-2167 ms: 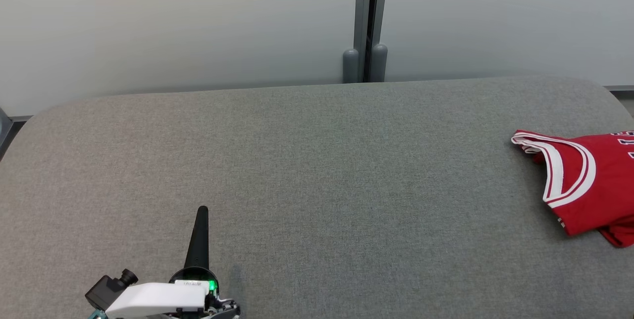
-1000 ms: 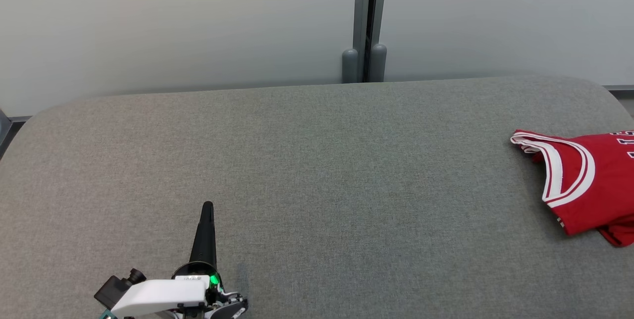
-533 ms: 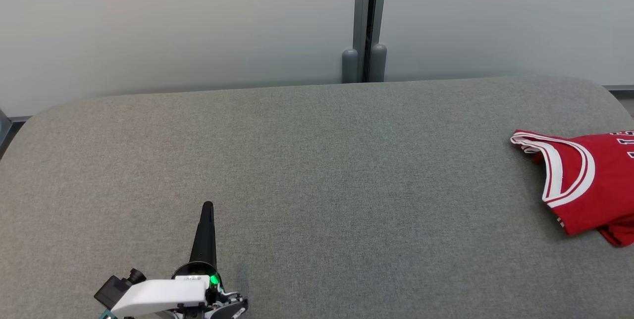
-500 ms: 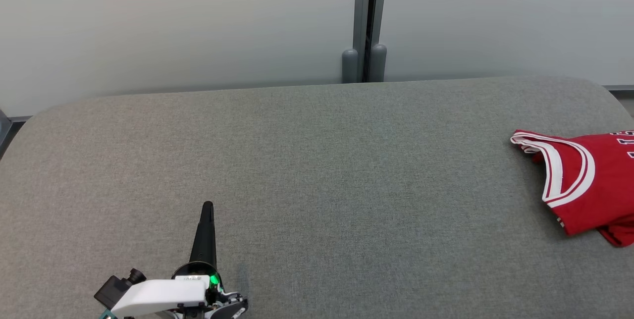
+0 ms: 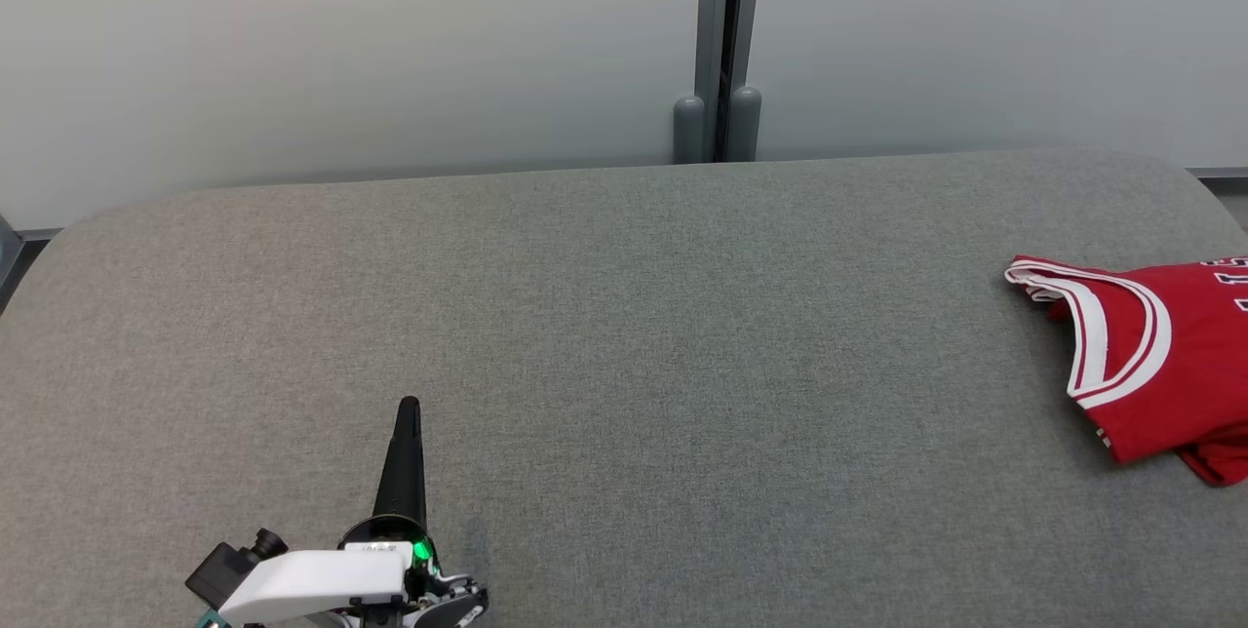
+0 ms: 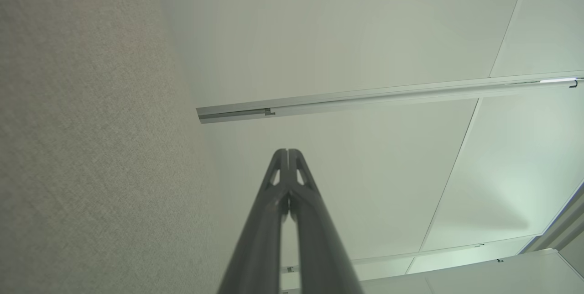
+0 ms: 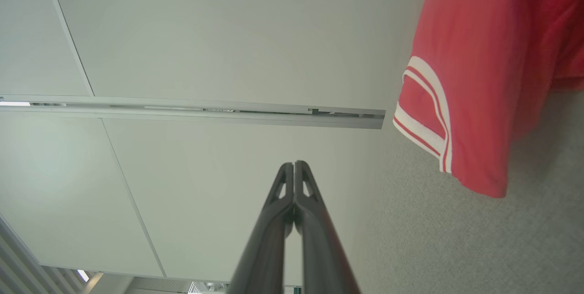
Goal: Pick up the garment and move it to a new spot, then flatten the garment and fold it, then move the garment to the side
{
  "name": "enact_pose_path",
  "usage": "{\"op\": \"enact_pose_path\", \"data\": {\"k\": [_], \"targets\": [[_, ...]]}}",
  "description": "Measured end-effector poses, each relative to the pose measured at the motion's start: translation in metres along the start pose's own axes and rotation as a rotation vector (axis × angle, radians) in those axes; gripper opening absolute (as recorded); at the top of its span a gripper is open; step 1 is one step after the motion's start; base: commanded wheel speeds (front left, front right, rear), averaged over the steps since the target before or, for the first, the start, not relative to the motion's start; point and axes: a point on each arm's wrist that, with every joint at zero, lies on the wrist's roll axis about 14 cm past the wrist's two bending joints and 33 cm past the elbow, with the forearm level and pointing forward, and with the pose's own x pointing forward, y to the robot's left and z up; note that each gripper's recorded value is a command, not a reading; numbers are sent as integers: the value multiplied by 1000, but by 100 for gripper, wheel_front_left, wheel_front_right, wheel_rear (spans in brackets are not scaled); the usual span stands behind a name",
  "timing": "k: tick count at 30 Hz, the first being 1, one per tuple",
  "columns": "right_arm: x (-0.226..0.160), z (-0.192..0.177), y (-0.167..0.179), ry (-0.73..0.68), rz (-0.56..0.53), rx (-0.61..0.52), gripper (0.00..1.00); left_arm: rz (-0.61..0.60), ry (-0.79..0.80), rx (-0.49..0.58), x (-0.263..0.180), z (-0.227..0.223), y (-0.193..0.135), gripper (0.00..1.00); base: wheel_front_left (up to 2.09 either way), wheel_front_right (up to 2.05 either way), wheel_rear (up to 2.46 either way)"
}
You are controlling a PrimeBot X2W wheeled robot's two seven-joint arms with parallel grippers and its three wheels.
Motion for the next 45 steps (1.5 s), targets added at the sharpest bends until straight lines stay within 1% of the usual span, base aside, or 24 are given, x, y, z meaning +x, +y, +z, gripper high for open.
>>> {"op": "enact_pose_path", "data": {"k": [45], "targets": [[0, 0, 0, 0, 0, 0, 0, 0, 0, 0, 0, 0, 0, 0, 0, 0, 0]]}}
